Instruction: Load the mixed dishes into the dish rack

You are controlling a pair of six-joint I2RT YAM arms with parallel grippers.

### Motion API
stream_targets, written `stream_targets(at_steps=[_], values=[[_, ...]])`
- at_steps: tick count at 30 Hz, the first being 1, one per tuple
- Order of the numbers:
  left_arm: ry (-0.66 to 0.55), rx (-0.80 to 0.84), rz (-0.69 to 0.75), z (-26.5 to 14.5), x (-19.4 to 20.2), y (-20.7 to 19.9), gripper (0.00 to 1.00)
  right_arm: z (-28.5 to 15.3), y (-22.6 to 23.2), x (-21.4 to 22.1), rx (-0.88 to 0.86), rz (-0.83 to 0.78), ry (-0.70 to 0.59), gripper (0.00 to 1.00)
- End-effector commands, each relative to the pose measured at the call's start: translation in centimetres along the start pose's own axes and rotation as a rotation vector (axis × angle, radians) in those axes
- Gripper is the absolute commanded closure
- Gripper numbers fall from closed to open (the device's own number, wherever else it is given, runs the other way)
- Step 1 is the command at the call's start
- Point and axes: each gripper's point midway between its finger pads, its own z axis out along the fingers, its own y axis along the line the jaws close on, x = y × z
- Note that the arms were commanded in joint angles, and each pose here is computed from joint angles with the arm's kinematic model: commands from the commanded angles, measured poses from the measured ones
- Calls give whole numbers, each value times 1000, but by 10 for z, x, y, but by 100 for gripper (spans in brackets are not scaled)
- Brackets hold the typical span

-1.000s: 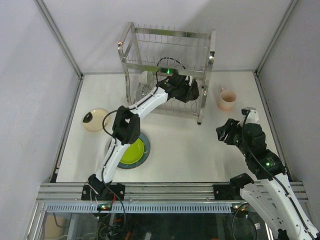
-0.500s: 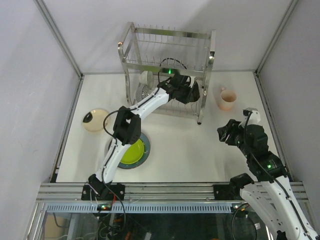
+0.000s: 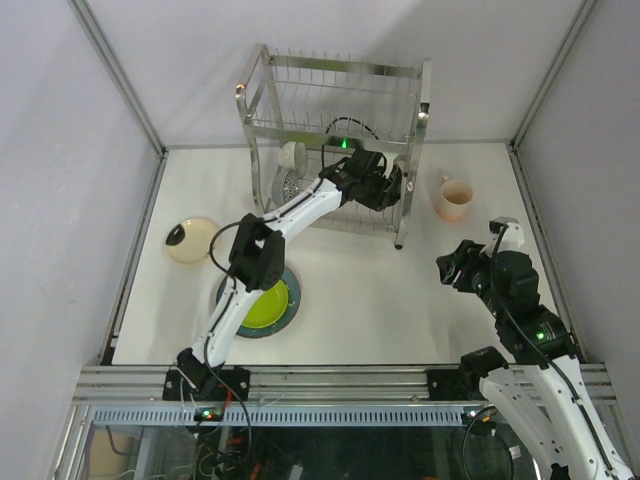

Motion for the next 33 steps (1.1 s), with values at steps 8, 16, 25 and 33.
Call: stream_targets(at_steps=[8,16,25,33], values=[[-202,47,-10,-35,-73,-21,47,2,2,-2,-17,-11,-12,48],[-277,38,-92,-29,-91,-21,51,1,2,1,-22,-5,-4,49],[-277,20,-145,-12,-84,-16,59,2,2,0,-20,-11,-4,49],[-285,13,-164,-2,-81,-13,53,4,3,1,-25,-18,4,49]])
